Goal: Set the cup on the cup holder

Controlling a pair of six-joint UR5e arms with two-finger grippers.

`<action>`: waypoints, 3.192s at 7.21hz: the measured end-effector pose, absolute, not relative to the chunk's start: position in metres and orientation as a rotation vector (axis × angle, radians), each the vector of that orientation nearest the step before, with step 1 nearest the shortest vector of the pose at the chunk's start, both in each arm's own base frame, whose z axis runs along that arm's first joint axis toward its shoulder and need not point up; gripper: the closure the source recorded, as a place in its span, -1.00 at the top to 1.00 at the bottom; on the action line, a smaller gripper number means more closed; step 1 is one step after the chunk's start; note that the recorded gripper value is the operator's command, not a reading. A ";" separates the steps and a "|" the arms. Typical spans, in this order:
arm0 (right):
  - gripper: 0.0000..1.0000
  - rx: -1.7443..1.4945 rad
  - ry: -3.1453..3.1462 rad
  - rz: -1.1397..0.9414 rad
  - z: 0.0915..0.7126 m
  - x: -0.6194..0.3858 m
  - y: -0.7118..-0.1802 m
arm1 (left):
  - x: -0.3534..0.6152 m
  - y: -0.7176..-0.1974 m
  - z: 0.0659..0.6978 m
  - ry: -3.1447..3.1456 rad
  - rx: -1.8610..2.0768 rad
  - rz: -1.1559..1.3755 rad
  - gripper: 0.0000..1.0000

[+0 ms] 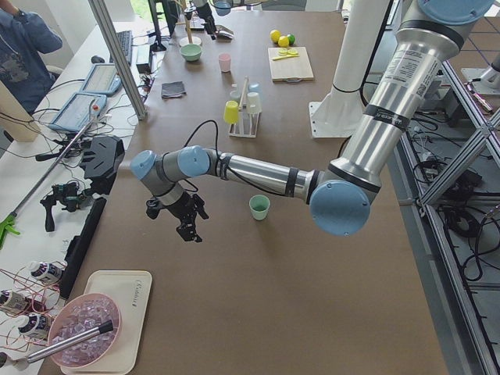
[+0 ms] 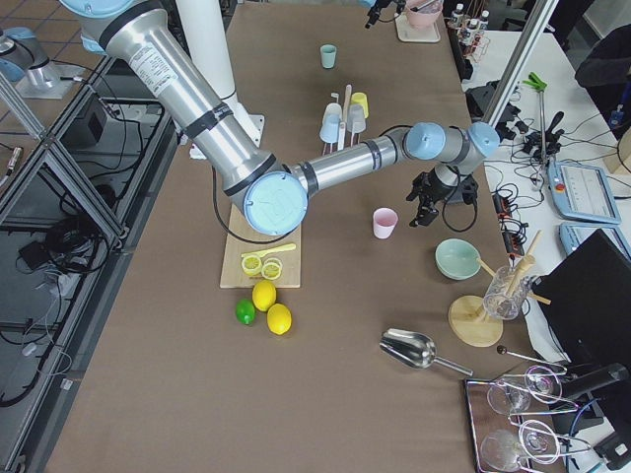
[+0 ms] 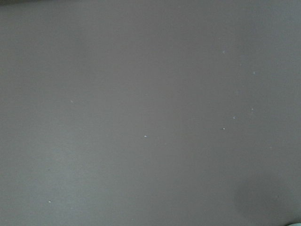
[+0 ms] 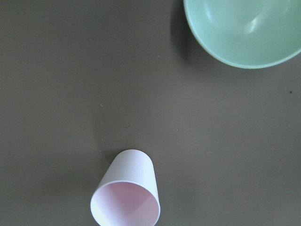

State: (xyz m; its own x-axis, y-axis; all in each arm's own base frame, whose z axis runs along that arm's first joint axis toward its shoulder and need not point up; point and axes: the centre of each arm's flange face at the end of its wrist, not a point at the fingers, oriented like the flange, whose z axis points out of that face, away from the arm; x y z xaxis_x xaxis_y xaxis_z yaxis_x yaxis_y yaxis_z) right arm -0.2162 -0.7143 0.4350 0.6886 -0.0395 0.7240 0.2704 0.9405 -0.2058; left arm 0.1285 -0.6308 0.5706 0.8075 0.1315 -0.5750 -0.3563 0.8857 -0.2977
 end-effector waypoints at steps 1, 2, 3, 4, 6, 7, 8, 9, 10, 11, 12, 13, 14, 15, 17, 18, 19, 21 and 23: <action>1.00 -0.331 -0.800 -0.206 0.438 -0.234 -0.719 | 0.142 -0.631 0.567 0.556 -0.448 0.307 0.94; 1.00 -0.350 -0.799 -0.235 0.441 -0.252 -0.722 | 0.157 -0.630 0.567 0.548 -0.490 0.354 0.94; 1.00 -0.368 -0.796 -0.270 0.445 -0.270 -0.723 | 0.170 -0.631 0.564 0.543 -0.530 0.386 0.94; 1.00 -0.384 -0.793 -0.302 0.451 -0.284 -0.724 | 0.181 -0.632 0.561 0.541 -0.556 0.409 0.94; 1.00 -0.412 -0.785 -0.347 0.464 -0.301 -0.725 | 0.214 -0.624 0.561 0.573 -0.587 0.458 0.94; 1.00 -0.420 -0.778 -0.355 0.468 -0.304 -0.724 | 0.229 -0.619 0.567 0.602 -0.610 0.469 0.94; 1.00 -0.425 -0.772 -0.360 0.472 -0.304 -0.724 | 0.242 -0.617 0.572 0.626 -0.633 0.476 0.94; 1.00 -0.431 -0.765 -0.366 0.476 -0.305 -0.726 | 0.257 -0.620 0.569 0.638 -0.656 0.481 0.94; 1.00 -0.439 -0.757 -0.373 0.475 -0.307 -0.732 | 0.271 -0.623 0.560 0.639 -0.682 0.484 0.94; 1.00 -0.454 -0.751 -0.380 0.471 -0.312 -0.741 | 0.279 -0.623 0.554 0.637 -0.714 0.479 0.94; 1.00 -0.468 -0.746 -0.387 0.469 -0.317 -0.748 | 0.291 -0.616 0.550 0.625 -0.752 0.482 0.94; 1.00 -0.483 -0.743 -0.397 0.471 -0.320 -0.752 | 0.307 -0.606 0.551 0.614 -0.783 0.492 0.94; 1.00 -0.504 -0.740 -0.409 0.477 -0.325 -0.753 | 0.317 -0.599 0.552 0.616 -0.802 0.497 0.94; 1.00 -0.520 -0.737 -0.419 0.484 -0.330 -0.754 | 0.323 -0.594 0.553 0.618 -0.815 0.497 0.94; 1.00 -0.530 -0.731 -0.434 0.494 -0.339 -0.753 | 0.334 -0.584 0.555 0.599 -0.842 0.510 0.94; 1.00 -0.534 -0.726 -0.444 0.497 -0.346 -0.750 | 0.340 -0.577 0.558 0.576 -0.860 0.523 0.94; 1.00 -0.538 -0.723 -0.452 0.502 -0.353 -0.749 | 0.345 -0.570 0.561 0.552 -0.874 0.537 0.94; 1.00 -0.552 -0.722 -0.457 0.507 -0.359 -0.750 | 0.348 -0.561 0.567 0.507 -0.891 0.562 0.94; 1.00 -0.568 -0.719 -0.456 0.505 -0.364 -0.751 | 0.348 -0.554 0.575 0.463 -0.901 0.585 0.94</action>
